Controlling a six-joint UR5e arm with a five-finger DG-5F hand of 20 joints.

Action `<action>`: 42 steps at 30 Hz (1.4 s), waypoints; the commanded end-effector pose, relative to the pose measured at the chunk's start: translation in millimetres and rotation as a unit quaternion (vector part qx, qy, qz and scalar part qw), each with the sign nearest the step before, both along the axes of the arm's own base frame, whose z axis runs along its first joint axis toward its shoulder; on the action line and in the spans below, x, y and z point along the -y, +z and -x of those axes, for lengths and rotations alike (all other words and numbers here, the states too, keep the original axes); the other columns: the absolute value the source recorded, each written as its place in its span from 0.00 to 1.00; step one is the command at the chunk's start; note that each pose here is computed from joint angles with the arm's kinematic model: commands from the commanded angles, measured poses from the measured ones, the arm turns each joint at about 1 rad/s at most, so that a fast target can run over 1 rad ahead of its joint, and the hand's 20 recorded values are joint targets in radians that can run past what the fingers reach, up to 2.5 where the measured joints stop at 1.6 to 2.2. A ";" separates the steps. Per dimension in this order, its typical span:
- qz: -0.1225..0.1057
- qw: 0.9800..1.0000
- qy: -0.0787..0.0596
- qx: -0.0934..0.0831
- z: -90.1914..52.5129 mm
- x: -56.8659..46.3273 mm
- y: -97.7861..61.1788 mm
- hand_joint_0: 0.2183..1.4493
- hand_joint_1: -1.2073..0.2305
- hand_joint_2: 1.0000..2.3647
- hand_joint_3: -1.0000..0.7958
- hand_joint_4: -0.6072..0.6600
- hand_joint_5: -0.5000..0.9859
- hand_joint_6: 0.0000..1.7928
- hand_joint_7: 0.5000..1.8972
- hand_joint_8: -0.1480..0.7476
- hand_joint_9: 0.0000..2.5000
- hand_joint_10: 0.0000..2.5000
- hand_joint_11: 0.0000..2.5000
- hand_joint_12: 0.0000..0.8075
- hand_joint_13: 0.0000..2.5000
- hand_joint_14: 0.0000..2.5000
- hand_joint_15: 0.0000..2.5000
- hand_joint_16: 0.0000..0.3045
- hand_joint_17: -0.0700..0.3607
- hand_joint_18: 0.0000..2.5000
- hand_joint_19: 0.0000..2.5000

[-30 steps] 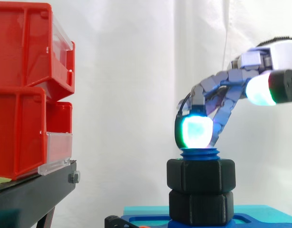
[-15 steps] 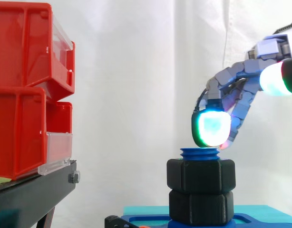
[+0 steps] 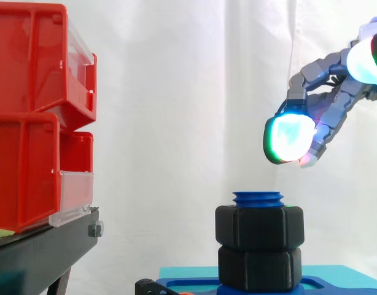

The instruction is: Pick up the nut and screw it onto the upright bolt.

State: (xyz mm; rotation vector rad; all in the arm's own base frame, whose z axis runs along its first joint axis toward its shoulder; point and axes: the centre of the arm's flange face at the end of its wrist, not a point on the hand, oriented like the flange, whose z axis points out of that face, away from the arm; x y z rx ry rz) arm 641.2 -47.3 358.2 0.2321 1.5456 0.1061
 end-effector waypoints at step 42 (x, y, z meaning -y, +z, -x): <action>-0.069 0.997 -0.027 0.010 -0.2 0.9 -0.9 0.21 0.60 0.00 0.28 0.56 0.18 0.28 0.06 0.40 0.09 0.00 0.00 0.44 0.01 0.00 0.00 0.14 0.39 0.00 0.00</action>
